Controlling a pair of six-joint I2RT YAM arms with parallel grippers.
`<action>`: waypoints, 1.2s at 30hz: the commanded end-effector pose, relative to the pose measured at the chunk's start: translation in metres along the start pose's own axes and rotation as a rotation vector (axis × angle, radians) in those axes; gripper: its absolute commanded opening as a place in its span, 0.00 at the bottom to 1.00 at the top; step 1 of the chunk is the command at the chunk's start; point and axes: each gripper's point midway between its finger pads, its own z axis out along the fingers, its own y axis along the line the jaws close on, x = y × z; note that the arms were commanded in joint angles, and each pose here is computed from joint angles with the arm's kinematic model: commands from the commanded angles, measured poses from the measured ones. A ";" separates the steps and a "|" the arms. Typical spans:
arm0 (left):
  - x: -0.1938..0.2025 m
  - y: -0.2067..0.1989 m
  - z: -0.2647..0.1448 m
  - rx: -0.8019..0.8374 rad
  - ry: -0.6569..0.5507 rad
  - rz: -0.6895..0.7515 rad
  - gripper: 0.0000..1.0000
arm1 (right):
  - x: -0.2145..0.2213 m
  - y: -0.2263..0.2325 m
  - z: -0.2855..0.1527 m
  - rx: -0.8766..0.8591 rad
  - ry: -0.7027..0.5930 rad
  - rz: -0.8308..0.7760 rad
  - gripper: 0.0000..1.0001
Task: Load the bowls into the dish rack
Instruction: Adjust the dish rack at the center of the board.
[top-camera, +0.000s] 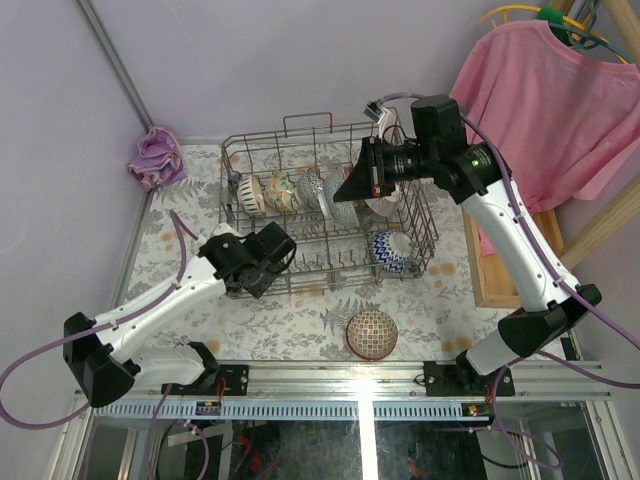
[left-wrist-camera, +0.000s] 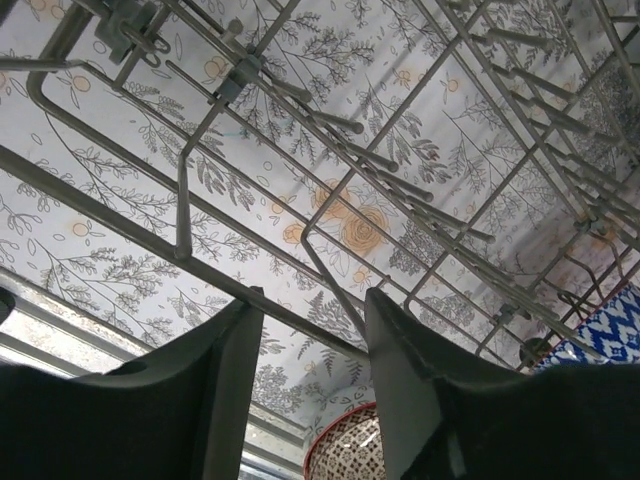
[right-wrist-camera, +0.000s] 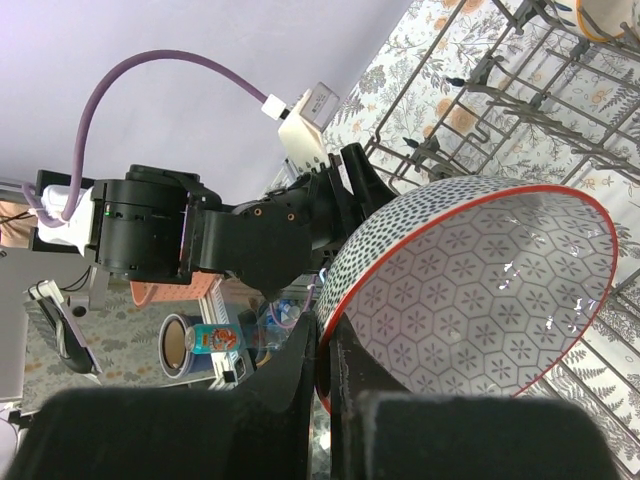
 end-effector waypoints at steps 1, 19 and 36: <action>-0.002 -0.004 0.009 0.023 0.009 -0.009 0.37 | 0.007 0.032 -0.018 -0.075 0.002 -0.061 0.00; -0.054 0.027 0.029 -0.051 -0.040 -0.054 0.11 | 0.009 0.032 0.024 -0.125 0.093 -0.075 0.00; -0.100 0.050 0.050 -0.085 -0.043 -0.093 0.11 | 0.024 0.041 0.077 -0.214 0.220 -0.095 0.00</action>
